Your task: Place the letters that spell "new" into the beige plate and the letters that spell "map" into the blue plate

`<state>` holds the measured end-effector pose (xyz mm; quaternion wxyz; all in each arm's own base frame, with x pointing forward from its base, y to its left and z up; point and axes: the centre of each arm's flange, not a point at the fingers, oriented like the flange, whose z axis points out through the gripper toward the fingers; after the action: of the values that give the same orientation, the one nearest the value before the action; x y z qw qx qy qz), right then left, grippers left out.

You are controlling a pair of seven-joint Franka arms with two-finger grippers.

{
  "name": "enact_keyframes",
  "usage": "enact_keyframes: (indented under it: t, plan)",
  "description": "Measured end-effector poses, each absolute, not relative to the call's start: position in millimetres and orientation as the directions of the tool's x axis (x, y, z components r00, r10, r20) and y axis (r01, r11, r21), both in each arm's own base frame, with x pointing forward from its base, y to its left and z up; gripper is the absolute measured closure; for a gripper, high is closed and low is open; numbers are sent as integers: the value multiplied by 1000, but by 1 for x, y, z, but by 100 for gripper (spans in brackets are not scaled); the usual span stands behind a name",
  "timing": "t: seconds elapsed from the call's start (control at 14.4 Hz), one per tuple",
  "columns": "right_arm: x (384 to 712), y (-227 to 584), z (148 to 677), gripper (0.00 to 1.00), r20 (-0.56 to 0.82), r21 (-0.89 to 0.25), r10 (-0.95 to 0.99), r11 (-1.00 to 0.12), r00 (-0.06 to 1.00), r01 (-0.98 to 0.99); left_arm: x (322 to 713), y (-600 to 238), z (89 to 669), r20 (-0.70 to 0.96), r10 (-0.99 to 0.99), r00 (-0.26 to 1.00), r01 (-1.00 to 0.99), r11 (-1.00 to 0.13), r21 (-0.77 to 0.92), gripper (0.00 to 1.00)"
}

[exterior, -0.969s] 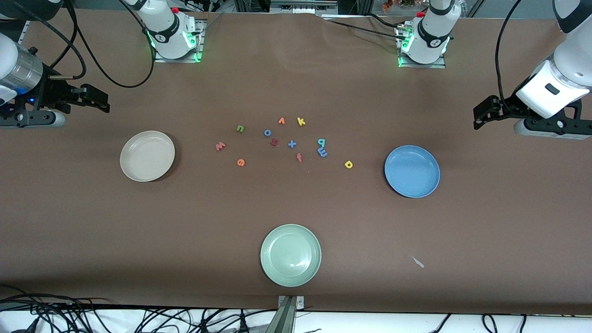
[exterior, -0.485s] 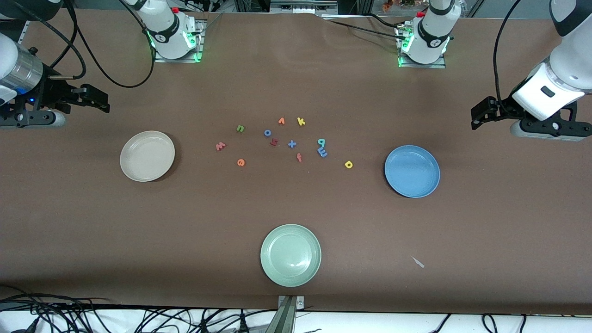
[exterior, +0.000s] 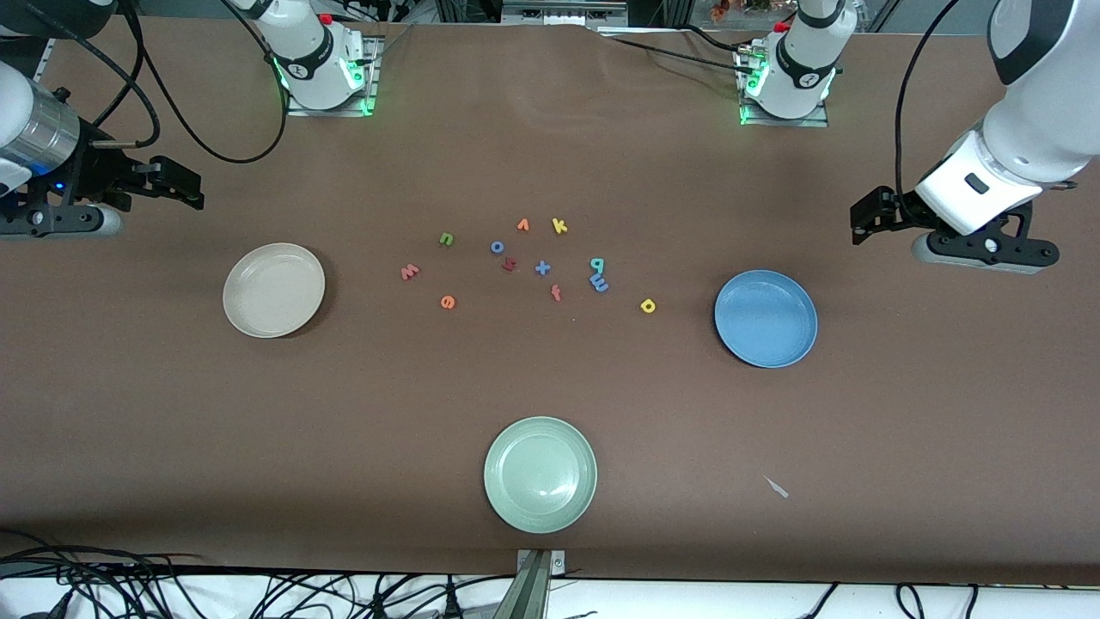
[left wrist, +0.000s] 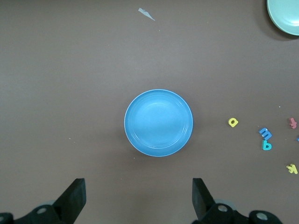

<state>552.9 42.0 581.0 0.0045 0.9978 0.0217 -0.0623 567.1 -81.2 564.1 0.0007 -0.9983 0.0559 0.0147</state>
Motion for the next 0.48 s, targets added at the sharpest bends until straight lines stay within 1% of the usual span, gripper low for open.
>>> enact_keyframes:
  t: [0.48]
  plan:
    - [553,42,581,0,-124,6,43,-999,991,44,569,-78,571,-14,-105,994,-105,-994,1,0]
